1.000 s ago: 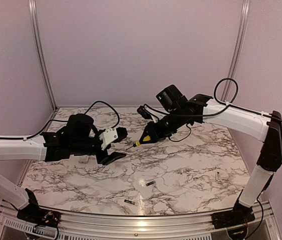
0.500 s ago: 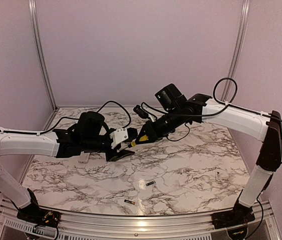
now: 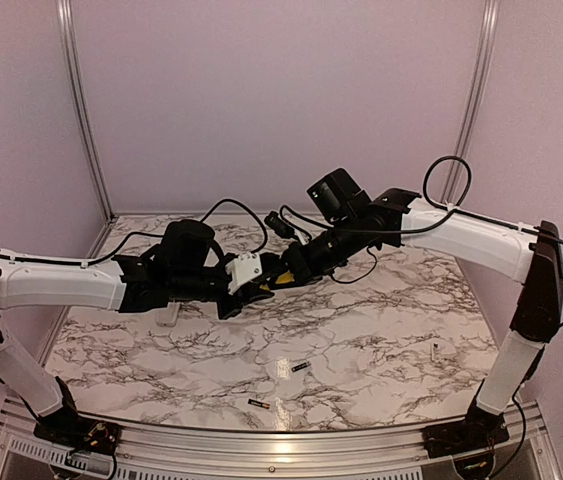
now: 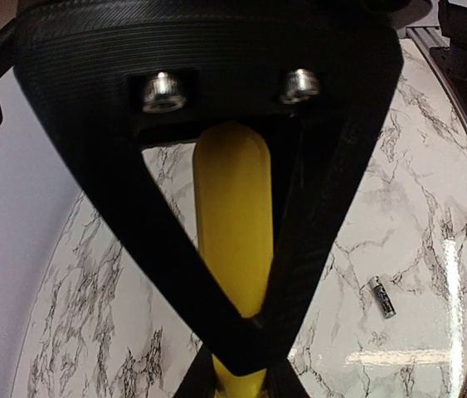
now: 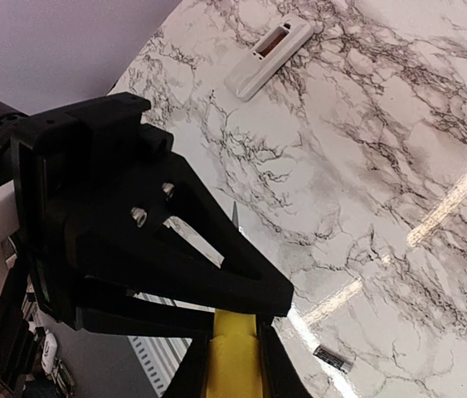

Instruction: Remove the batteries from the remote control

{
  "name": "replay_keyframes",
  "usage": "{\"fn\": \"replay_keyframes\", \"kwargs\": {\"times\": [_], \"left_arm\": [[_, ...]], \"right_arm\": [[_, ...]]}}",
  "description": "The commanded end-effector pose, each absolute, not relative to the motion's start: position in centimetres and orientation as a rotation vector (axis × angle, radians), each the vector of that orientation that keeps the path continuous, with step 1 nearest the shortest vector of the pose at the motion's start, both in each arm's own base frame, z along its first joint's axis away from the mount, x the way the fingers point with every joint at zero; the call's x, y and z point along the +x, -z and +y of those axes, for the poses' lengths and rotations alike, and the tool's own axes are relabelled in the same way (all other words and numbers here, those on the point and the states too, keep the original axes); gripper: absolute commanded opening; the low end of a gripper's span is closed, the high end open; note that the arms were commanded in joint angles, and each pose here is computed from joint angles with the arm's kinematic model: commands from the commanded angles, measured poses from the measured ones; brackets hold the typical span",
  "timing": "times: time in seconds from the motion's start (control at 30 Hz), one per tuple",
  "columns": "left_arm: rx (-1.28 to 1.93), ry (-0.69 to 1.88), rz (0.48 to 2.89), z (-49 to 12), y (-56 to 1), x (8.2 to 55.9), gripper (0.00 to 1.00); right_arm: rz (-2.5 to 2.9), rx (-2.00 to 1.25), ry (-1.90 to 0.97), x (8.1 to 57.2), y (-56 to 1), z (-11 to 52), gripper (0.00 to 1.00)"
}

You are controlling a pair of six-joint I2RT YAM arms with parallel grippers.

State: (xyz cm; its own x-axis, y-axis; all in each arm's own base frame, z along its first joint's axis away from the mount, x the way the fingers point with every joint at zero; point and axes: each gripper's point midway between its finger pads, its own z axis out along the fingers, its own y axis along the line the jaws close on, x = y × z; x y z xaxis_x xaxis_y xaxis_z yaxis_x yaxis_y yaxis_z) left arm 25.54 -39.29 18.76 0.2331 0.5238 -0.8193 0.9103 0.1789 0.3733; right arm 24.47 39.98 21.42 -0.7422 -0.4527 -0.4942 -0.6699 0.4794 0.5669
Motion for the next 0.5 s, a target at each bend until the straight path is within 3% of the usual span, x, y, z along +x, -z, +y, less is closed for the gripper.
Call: {"fn": "replay_keyframes", "kwargs": {"times": [0.0,0.1,0.47], "left_arm": [[1.485,0.499,1.398,-39.9,-19.5,25.3,0.03],[1.477,0.495,1.410,-39.6,-19.5,25.1,0.00],[1.316,0.513,1.560,-36.1,-19.5,24.2,0.00]], "right_arm": [[2.397,-0.967,-1.145,24.5,-23.1,40.9,0.00],[2.407,-0.947,-1.122,24.9,-23.2,40.7,0.01],[2.392,-0.743,-0.930,28.2,-24.5,38.2,0.75]]}}
